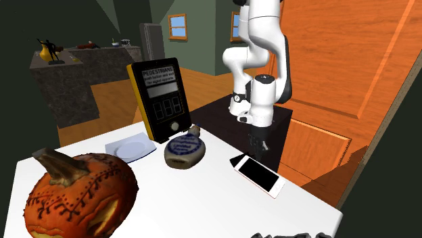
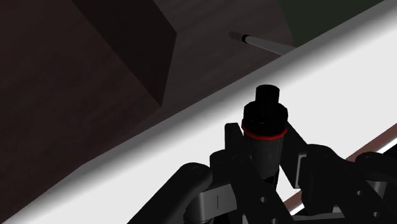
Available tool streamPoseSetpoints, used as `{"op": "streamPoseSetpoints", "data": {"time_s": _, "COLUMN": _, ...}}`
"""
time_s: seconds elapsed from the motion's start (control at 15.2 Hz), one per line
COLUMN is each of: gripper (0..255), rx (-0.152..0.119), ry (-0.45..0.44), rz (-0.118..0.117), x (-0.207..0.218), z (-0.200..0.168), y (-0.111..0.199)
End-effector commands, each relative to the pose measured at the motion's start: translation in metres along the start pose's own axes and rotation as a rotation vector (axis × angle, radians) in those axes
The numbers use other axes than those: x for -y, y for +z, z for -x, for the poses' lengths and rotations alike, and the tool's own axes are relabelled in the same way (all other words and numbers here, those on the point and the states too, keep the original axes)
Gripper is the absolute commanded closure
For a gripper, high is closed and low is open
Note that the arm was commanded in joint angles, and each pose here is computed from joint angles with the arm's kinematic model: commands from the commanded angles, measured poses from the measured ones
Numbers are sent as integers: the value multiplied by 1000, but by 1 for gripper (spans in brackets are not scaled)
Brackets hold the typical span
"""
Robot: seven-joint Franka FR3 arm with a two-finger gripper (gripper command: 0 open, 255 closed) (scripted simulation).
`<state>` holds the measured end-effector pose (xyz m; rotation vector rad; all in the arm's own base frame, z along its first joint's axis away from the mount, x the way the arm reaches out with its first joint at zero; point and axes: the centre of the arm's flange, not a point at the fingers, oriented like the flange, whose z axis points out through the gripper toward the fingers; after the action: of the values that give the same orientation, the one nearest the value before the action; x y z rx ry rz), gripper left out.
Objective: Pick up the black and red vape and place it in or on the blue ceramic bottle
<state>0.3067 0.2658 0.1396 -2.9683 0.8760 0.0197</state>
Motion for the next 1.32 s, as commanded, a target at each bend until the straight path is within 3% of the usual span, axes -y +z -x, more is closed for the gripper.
{"op": "streamPoseSetpoints", "data": {"time_s": 0.0, "gripper": 255, "rx": 0, "ry": 0, "rz": 0, "x": 1, "z": 0, "y": -11}}
{"op": "streamPoseSetpoints", "data": {"time_s": 1.25, "gripper": 255, "rx": 0, "ry": 0, "rz": 0, "x": 5, "z": 3, "y": -112}}
